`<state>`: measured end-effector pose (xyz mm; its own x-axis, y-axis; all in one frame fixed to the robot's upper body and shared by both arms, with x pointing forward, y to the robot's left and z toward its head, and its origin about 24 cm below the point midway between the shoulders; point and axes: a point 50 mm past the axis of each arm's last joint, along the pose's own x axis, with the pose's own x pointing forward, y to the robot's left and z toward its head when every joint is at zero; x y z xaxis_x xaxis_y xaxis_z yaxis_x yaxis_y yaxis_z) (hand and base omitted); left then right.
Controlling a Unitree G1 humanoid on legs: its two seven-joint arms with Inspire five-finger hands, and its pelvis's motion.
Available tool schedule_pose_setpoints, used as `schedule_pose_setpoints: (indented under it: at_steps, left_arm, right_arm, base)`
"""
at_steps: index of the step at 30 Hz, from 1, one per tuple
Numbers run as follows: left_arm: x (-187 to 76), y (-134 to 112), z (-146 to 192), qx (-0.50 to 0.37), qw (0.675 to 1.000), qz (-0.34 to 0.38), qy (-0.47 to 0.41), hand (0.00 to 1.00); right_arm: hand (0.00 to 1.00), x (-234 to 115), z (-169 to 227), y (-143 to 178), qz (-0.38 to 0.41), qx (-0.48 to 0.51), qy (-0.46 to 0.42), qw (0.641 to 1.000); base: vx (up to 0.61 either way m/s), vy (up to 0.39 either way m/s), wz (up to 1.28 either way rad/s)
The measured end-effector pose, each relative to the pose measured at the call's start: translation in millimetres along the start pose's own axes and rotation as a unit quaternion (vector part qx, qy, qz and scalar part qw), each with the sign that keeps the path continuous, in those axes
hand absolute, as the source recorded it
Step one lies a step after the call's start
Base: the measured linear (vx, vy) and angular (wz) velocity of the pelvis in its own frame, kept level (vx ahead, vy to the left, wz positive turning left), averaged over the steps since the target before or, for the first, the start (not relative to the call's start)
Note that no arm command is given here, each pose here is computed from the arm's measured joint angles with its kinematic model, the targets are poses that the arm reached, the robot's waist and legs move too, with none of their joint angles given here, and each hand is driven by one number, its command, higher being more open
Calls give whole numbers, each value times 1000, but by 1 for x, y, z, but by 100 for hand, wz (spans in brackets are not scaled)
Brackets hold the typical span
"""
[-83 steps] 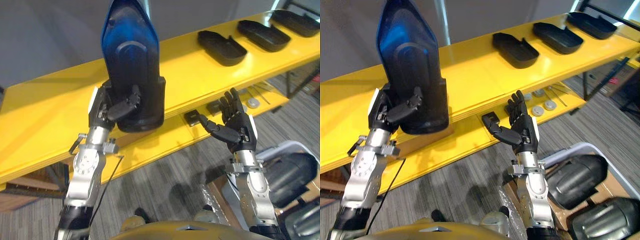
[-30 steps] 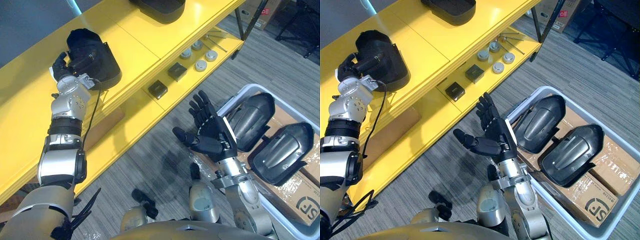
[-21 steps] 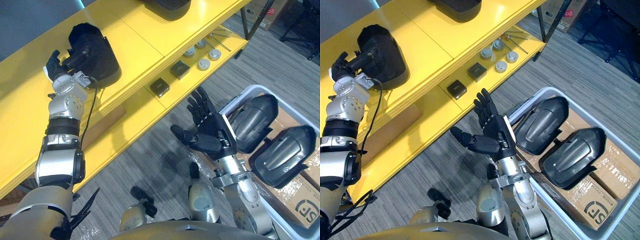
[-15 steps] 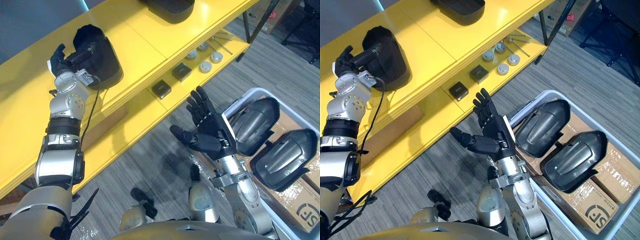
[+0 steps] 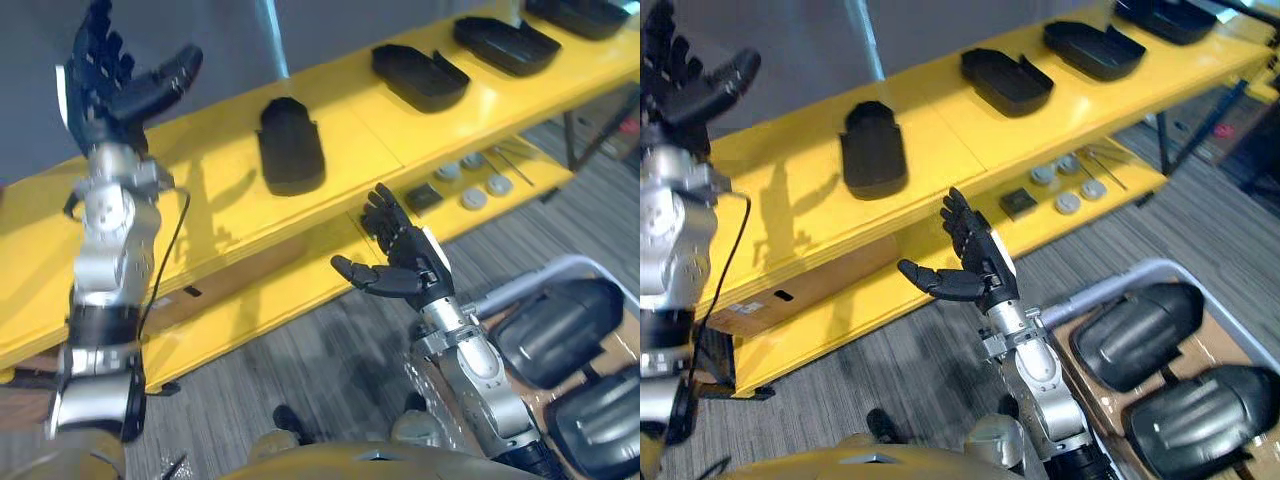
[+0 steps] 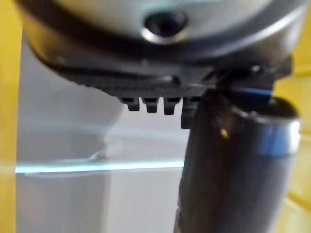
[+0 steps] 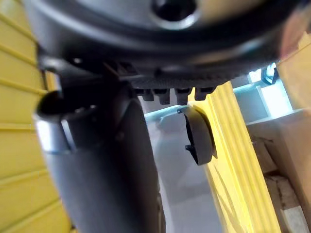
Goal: Walk over and take three plastic housings, then place them on the shelf
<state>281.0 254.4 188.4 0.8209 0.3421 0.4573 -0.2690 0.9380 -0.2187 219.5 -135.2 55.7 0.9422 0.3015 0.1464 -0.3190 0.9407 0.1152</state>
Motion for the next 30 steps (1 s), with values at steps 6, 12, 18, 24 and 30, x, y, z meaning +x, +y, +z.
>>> schedule_pose_setpoints:
  at_steps: [6, 12, 18, 24, 30]
  left_arm:
    - [-102, 27, -50, -15, 989, 52, 141, 100]
    - [-141, 18, -62, -52, 979, 7, 198, 100]
    - [-155, 2, -68, -88, 971, -37, 218, 100]
    - [-158, -1, -71, -97, 970, -43, 221, 100]
    - [-161, -3, -76, -116, 965, -39, 230, 100]
  right_arm:
    - [100, 20, -19, -8, -34, -11, 36, 999]
    - [100, 38, -23, -6, -59, -44, 38, 997]
    - [100, 36, -28, -15, -93, -68, 52, 992]
    - [100, 49, -22, -37, -162, -99, 46, 981]
    - [100, 71, -14, -43, -165, -113, 39, 979]
  base:
    - [-8, -16, 57]
    - [-21, 26, 17]
    - [0, 0, 0]
    - [18, -4, 1]
    - [-5, 3, 6]
